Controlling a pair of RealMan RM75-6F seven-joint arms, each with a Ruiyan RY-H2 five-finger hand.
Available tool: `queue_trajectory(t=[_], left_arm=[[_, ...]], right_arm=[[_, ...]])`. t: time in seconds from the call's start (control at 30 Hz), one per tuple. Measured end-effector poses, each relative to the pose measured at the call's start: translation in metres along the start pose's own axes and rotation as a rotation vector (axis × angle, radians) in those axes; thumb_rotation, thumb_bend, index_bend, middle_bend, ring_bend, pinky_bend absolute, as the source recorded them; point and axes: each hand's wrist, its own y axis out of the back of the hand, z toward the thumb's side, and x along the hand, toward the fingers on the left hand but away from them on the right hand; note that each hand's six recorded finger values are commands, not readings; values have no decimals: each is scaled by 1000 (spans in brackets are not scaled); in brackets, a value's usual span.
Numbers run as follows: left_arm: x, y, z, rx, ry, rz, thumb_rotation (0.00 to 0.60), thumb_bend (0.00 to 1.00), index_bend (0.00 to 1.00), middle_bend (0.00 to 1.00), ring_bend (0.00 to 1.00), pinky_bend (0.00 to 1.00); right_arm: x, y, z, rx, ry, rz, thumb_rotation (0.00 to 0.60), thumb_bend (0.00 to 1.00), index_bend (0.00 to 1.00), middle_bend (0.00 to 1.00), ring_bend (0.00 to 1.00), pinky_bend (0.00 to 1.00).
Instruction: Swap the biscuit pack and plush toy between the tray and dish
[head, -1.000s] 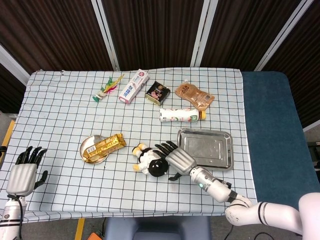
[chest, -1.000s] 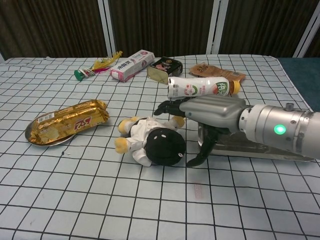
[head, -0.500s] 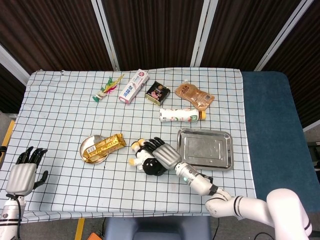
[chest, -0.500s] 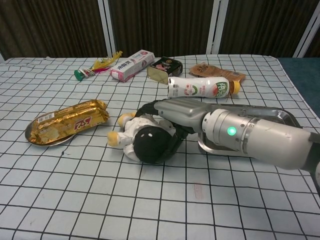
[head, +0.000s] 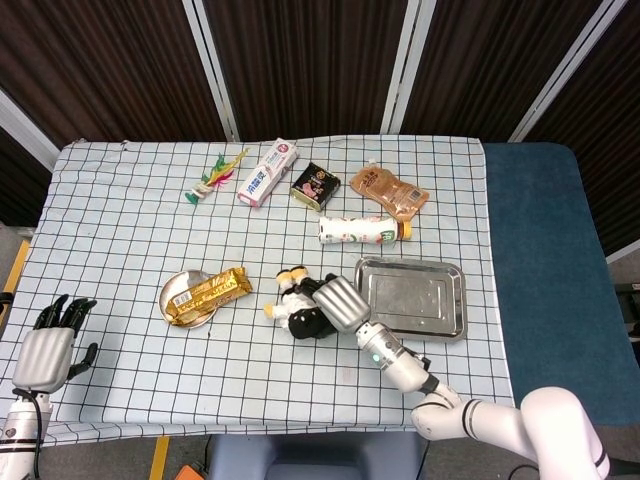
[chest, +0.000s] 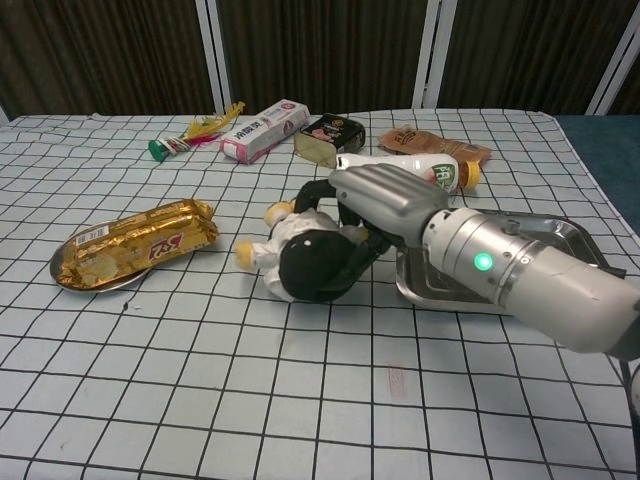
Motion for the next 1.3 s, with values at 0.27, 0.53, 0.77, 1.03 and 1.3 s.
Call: queue_trajectory(t=[0.27, 0.53, 0.77, 1.03, 1.3], left_arm=[[-1, -2, 4, 6, -9, -9, 600, 420, 153, 153, 53, 147], [-2, -6, 10, -3, -21, -22, 600, 421, 153, 154, 54, 146], [-2, -11, 17, 7, -46, -40, 600, 420, 154, 156, 55, 147], [-2, -12, 18, 11, -54, -40, 600, 421, 154, 156, 56, 146], [-3, -11, 18, 11, -55, -37, 600, 422, 154, 157, 56, 146]], right_arm=[[53, 44, -44, 38, -152, -105, 600, 113, 901, 672, 666, 573], [138, 64, -111, 97, -356, -111, 600, 114, 875, 672, 656, 574], [166, 49, -128, 92, -385, -6, 600, 113, 396, 320, 326, 356], [175, 43, -135, 98, -392, 108, 600, 96, 0, 0, 0, 0], [187, 58, -131, 80, -372, 57, 600, 60, 0, 0, 0, 0]])
